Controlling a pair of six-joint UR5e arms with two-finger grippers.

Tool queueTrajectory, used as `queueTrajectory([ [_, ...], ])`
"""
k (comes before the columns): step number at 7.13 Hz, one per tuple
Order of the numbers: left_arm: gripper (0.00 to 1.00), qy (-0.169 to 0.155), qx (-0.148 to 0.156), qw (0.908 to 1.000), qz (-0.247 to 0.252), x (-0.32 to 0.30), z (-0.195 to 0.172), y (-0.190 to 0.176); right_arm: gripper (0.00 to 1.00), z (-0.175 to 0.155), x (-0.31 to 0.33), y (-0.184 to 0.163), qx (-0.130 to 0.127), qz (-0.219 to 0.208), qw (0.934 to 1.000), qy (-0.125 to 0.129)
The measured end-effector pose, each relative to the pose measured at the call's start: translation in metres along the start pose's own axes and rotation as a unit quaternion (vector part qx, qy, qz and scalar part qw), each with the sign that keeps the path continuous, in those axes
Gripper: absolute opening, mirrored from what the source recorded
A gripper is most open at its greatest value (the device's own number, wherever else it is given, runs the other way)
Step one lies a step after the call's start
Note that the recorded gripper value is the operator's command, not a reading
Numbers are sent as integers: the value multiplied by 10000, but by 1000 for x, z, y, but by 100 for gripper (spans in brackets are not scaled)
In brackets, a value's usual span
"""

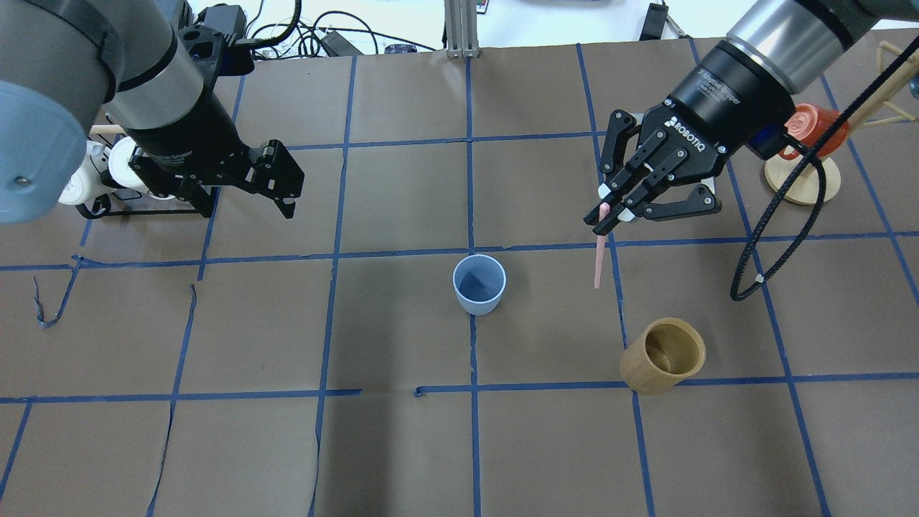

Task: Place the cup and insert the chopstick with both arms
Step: 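Carry the pink chopstick with the right gripper above the blue cup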

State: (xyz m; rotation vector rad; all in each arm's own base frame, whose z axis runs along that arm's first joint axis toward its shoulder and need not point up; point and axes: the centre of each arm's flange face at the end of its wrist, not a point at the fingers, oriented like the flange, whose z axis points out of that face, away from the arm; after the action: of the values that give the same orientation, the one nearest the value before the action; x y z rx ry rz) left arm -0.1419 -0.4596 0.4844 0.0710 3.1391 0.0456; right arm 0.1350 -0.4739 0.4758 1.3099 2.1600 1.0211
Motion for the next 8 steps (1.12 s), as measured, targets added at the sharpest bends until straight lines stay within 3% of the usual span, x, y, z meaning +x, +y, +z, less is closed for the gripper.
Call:
queueTrajectory([
  [4, 100, -2, -2, 10000, 1, 0, 0, 2, 17, 3, -41, -11, -848, 33, 9915, -991],
  [6, 100, -2, 1, 10000, 1, 0, 0, 2, 17, 15, -56, -25, -1135, 128, 9873, -1100],
  [8, 100, -2, 3, 10000, 0, 0, 0, 3, 17, 32, -67, -28, -1301, 145, 9859, -1040],
])
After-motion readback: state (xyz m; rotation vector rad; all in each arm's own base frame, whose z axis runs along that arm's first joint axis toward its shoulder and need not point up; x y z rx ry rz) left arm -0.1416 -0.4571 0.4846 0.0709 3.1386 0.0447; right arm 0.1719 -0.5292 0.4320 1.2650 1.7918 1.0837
